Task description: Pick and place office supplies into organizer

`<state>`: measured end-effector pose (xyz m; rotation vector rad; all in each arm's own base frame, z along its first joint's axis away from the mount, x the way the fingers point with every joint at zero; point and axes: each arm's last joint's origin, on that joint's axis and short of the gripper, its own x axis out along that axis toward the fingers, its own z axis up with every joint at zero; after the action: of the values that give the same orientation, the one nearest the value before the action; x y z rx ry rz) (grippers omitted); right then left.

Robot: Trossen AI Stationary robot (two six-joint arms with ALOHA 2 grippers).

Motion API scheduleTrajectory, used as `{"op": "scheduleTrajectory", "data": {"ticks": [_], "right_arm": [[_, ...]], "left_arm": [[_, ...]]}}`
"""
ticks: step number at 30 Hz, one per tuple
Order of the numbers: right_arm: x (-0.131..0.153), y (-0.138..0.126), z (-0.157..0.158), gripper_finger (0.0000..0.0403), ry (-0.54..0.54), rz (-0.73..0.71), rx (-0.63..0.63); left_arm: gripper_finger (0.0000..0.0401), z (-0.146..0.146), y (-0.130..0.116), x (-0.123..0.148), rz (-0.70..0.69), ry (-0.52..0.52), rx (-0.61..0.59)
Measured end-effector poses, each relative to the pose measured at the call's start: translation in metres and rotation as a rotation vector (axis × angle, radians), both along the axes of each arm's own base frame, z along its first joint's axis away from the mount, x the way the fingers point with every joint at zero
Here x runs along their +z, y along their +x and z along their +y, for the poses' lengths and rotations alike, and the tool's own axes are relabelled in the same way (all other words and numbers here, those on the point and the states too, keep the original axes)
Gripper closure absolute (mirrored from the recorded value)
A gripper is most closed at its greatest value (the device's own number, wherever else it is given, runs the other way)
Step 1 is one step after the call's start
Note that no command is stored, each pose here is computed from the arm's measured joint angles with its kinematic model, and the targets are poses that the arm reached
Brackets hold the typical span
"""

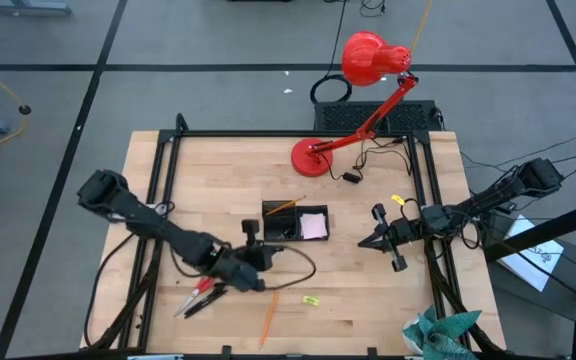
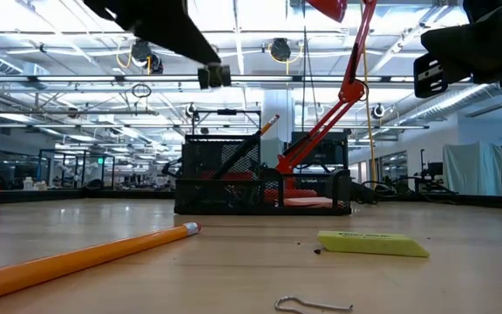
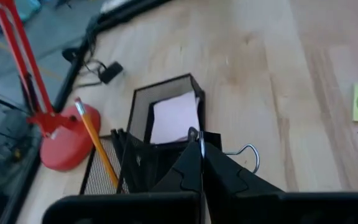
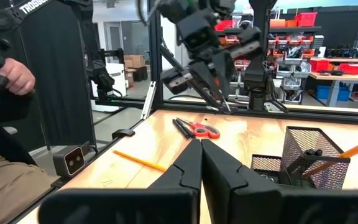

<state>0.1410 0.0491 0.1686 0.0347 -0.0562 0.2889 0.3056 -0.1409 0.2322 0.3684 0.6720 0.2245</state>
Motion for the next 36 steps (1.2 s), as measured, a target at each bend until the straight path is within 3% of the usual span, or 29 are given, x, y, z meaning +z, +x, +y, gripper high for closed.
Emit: {"op": "scheduleTrajectory", "data": {"ticks": [7, 15, 18, 26, 36], "right_arm": [[0.0, 0.0, 0.0, 0.0403, -0.005, -0.001, -0.001], [0.0, 0.0, 0.0, 0.0403, -0.007, 0.0, -0.009], [-0.002, 0.001, -0.001, 0.0403, -0.011, 0.012, -0.026], [-0.002, 0.001, -0.001, 0.0403, -0.012, 0.018, -0.048], [-0.002, 0.001, -0.001, 0.0403, -0.011, 0.015, -0.047]], "left_arm": [[0.0396, 0.028, 0.011, -0.009, 0.088, -0.072, 0.038], [0.0396, 0.046, 0.013, -0.041, 0.179, -0.115, 0.086], [0.0395, 0.049, 0.016, -0.049, 0.146, -0.159, 0.114], [0.0397, 0.055, 0.018, -0.057, 0.159, -0.176, 0.16], [0.0396, 0.066, 0.029, -0.089, 0.234, -0.151, 0.216]]}}
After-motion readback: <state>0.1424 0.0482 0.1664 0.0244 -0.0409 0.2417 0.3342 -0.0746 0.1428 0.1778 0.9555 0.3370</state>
